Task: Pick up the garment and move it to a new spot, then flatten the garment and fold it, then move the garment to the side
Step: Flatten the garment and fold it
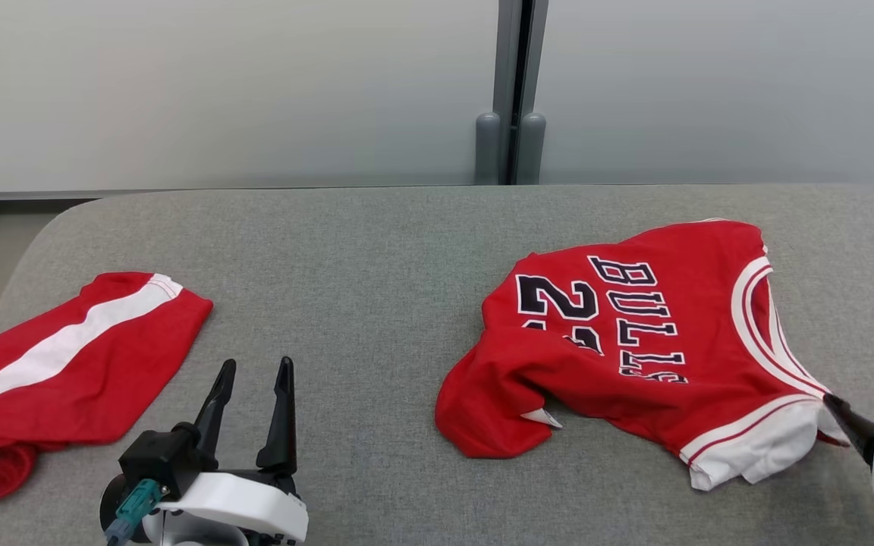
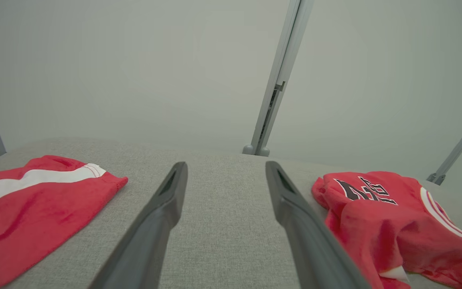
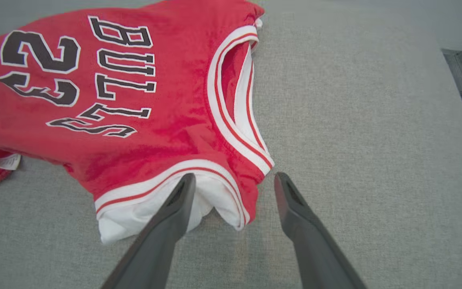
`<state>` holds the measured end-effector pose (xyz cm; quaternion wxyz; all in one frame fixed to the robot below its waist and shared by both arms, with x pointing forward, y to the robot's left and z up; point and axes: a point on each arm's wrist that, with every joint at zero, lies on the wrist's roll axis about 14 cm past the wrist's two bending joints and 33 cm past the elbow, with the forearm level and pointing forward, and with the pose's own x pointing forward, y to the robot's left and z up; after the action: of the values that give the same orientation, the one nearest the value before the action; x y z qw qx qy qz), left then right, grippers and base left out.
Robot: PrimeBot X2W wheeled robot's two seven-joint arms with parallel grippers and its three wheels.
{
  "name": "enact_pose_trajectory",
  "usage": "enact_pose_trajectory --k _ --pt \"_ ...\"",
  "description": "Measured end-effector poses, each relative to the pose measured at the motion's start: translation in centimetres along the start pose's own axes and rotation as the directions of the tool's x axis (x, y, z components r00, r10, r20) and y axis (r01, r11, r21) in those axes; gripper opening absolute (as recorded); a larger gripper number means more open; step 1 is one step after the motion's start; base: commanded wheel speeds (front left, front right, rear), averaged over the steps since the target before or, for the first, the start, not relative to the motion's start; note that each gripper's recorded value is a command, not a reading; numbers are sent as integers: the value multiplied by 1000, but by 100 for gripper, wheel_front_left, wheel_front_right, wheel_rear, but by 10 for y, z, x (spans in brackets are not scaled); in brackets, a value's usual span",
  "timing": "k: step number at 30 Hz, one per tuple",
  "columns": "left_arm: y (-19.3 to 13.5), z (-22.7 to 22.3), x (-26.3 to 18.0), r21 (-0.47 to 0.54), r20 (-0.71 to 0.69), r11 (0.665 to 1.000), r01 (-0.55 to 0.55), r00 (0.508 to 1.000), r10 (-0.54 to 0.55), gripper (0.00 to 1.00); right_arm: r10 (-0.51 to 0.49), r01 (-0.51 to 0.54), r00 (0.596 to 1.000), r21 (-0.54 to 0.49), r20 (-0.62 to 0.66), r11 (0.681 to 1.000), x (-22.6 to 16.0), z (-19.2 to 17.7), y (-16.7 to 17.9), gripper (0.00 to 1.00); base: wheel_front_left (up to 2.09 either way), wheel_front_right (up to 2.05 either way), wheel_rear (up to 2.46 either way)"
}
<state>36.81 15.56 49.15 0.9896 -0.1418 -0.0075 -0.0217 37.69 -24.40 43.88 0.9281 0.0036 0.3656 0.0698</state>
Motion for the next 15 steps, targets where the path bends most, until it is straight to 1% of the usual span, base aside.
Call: enact_pose_trajectory --k 2,7,8,10,15 --pt "-3 2 0 0 5 1000 8 1000 -8 100 -10 10 998 -1 68 1000 -6 15 1 100 0 0 0" --pt "-8 3 1 -1 7 1000 21 1000 -21 100 9 -6 983 -15 184 1000 -20 38 17 100 0 0 0" --pt "-10 2 0 -2 4 1000 25 1000 -25 100 21 -17 973 -17 229 1000 -26 45 24 100 0 0 0" --pt "-12 3 1 -4 4 1000 31 1000 -31 100 33 -28 962 -22 272 999 -30 53 32 100 0 0 0" --pt "-15 2 2 -5 1 999 42 999 -42 100 65 -66 916 -12 395 998 -37 71 50 100 0 0 0"
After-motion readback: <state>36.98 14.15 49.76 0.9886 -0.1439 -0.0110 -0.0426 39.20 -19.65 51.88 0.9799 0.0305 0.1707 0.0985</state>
